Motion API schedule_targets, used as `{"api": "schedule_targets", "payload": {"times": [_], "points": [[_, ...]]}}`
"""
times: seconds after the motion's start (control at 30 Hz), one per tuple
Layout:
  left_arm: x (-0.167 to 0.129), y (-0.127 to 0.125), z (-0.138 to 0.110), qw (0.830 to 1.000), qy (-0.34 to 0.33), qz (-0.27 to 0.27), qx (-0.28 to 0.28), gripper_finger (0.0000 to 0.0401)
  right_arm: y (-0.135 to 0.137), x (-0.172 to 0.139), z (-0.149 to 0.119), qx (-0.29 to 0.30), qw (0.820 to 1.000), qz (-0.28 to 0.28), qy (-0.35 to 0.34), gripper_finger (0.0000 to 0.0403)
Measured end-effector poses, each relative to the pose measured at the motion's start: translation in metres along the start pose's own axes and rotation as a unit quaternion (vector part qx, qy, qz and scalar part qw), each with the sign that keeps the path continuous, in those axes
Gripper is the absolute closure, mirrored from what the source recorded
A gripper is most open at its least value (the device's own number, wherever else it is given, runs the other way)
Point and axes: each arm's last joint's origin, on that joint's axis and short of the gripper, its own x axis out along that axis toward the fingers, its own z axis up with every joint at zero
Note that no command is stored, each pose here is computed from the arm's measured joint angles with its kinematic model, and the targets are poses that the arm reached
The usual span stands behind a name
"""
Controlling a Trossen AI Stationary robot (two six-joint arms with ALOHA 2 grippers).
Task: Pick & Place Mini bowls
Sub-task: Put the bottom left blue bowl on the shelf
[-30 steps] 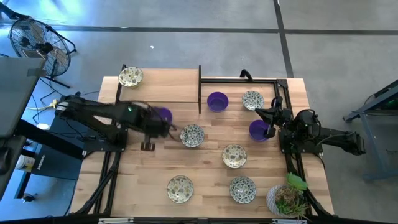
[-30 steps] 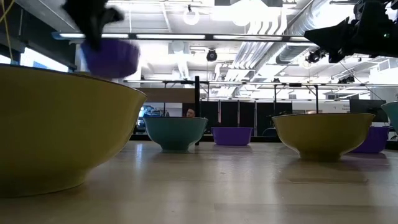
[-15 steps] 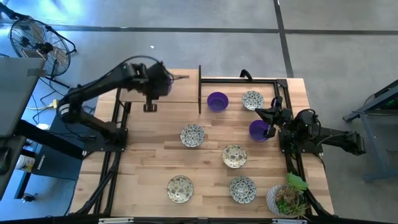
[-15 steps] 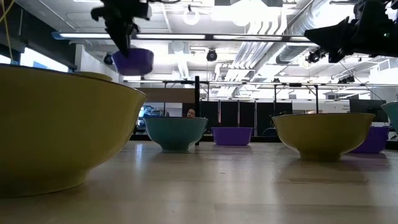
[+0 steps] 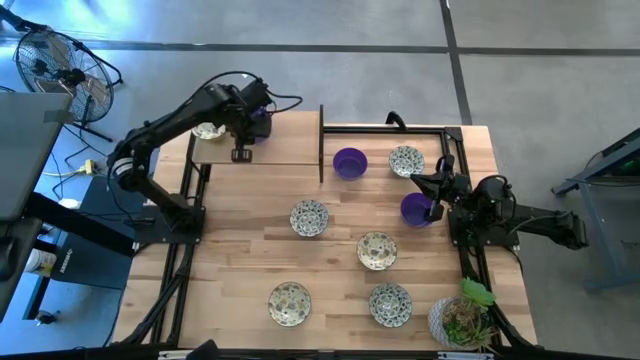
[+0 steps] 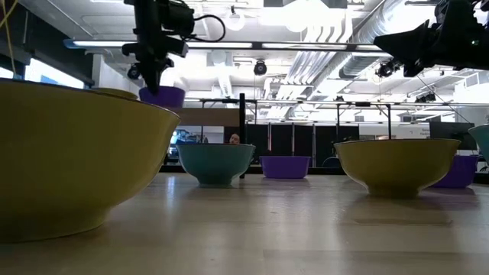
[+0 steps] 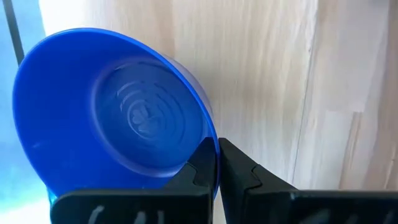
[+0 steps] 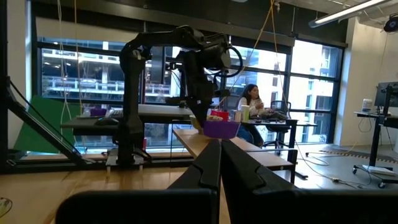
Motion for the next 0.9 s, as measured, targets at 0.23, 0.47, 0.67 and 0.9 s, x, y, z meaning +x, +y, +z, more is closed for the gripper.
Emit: {"api": "schedule_targets", "payload": {"times": [0.23, 0.47, 0.67, 0.9], "points": [[-0.001, 0.001, 0.000, 1.000, -0.006, 0.004, 0.019, 0.0401, 0.000, 0.000, 0.000, -0.001, 1.000, 0.000, 0.001, 0.0403], [-0.001, 0.001, -0.001, 1.000, 0.003, 0.012, 0.020, 0.0401, 0.000, 0.000, 0.000, -0.001, 1.000, 0.000, 0.001, 0.0403], [0.008, 0.003, 0.003, 0.999, 0.016, 0.005, 0.032, 0.0401, 0.000, 0.000, 0.000, 0.000, 1.000, 0.001, 0.001, 0.0403], [0.014, 0.005, 0.005, 0.999, 0.028, 0.003, 0.036, 0.0401, 0.000, 0.000, 0.000, 0.000, 1.000, 0.003, 0.001, 0.0403]]}}
